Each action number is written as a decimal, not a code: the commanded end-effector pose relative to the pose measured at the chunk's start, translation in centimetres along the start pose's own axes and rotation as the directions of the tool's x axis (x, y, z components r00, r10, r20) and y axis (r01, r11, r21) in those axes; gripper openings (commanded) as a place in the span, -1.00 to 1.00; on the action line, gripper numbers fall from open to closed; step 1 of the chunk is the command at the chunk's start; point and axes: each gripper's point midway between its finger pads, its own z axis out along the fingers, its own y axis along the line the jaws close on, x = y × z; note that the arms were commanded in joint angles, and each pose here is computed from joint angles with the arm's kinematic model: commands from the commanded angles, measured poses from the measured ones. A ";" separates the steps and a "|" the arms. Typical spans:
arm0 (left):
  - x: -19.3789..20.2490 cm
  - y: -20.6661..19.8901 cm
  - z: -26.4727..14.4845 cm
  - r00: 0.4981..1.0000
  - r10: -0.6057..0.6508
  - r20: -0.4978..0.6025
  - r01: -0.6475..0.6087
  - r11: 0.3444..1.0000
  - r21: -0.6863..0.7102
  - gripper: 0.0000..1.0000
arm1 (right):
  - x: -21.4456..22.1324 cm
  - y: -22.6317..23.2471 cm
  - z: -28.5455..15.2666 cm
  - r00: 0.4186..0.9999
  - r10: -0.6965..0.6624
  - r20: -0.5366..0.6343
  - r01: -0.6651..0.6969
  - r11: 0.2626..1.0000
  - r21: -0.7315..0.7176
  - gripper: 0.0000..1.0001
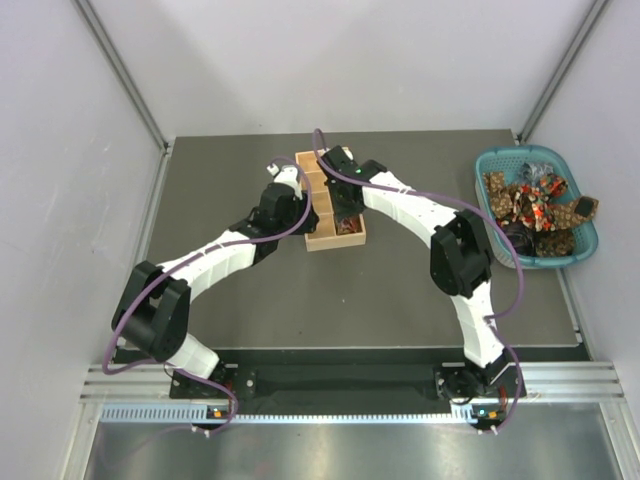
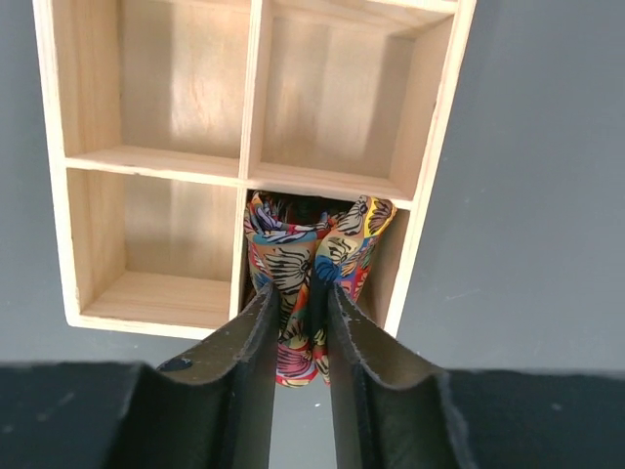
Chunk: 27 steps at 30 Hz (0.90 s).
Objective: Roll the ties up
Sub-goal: Place the rolled tie into the container
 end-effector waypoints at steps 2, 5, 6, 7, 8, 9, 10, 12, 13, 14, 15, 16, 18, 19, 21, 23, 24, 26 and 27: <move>-1.0 -0.4 -0.6 0.999 0.021 0.031 -0.021 1.000 0.011 -0.10 | -1.1 0.3 -0.4 0.999 -0.026 0.032 0.025 0.999 0.039 -0.57; -1.0 -0.6 -0.5 0.999 0.021 0.028 -0.022 1.000 0.015 -0.10 | -0.6 0.0 0.0 1.000 -0.026 0.018 0.025 0.998 0.063 -0.58; -0.9 -0.6 -0.4 0.999 0.022 0.026 -0.022 1.000 0.016 -0.10 | -0.3 -0.4 0.1 1.000 -0.025 0.007 0.025 0.997 0.077 -0.58; -0.8 -0.6 -0.3 1.000 0.023 0.020 -0.023 1.000 0.017 -0.10 | -0.1 -0.6 0.4 1.000 -0.016 0.001 0.016 0.996 0.090 -0.58; -0.7 -0.8 -0.2 1.000 0.024 0.017 -0.025 0.999 0.020 -0.10 | 0.1 -0.6 0.4 1.000 -0.016 -0.003 0.016 0.996 0.090 -0.54; -0.6 -0.9 -0.1 1.000 0.026 0.014 -0.026 0.999 0.020 -0.10 | 0.3 -0.6 0.5 1.000 -0.017 -0.007 0.017 0.996 0.088 -0.51; -0.5 -1.0 0.0 1.000 0.028 0.013 -0.028 0.999 0.020 -0.10 | 0.6 -0.5 0.7 1.000 -0.016 -0.014 0.017 0.996 0.085 -0.43; -0.5 -1.2 0.1 0.999 0.031 0.011 -0.031 0.999 0.024 -0.10 | 0.6 -0.6 0.6 1.000 -0.010 -0.011 0.010 0.996 0.085 0.12; -0.5 -1.3 0.1 0.999 0.032 0.012 -0.032 0.999 0.026 -0.10 | 0.6 -0.4 0.6 1.000 -0.007 -0.005 0.007 0.997 0.072 0.34; -0.5 -1.5 0.2 0.999 0.034 0.012 -0.034 0.999 0.027 -0.10 | 0.1 -0.3 0.0 1.000 -0.001 0.013 0.001 0.998 0.060 0.41; -0.6 -1.6 0.2 0.999 0.034 0.014 -0.035 0.999 0.027 -0.10 | -0.1 -0.3 -0.2 1.000 0.000 0.018 -0.001 0.998 0.058 0.46; -0.6 -1.7 0.2 0.999 0.038 0.011 -0.039 0.999 0.029 -0.10 | -0.5 -0.4 -0.5 0.999 0.003 0.032 -0.005 0.998 0.061 0.53; -0.8 -1.8 0.1 0.999 0.039 0.016 -0.039 0.999 0.029 -0.10 | -1.3 -0.5 -1.4 0.998 0.003 0.058 -0.007 0.998 0.061 0.67; -1.0 -1.8 0.0 0.999 0.040 0.019 -0.040 0.999 0.026 -0.10 | -1.8 -0.8 -1.8 0.997 0.006 0.072 -0.011 0.998 0.068 0.81; -1.2 -1.8 -0.1 0.999 0.042 0.025 -0.043 0.999 0.025 -0.10 | -2.0 -0.9 -2.4 0.997 0.012 0.080 -0.018 0.998 0.064 0.89; -1.3 -1.8 -0.2 0.999 0.042 0.026 -0.043 0.999 0.023 -0.10 | -2.1 -1.0 -2.6 0.997 0.028 0.078 -0.032 0.998 0.047 0.86; -1.3 -1.8 -0.2 0.999 0.044 0.026 -0.045 0.999 0.022 -0.09 | -1.7 -0.9 -2.3 0.997 0.036 0.063 -0.038 0.999 0.027 0.77; -1.1 -1.8 -0.2 0.999 0.044 0.022 -0.044 0.999 0.025 -0.10 | -1.7 -0.6 -2.2 0.997 0.041 0.064 -0.042 0.999 0.011 0.36; -1.2 -1.8 -0.3 0.999 0.043 0.024 -0.044 0.999 0.024 -0.10 | -1.5 -0.6 -2.0 0.997 0.042 0.060 -0.042 0.999 0.008 0.16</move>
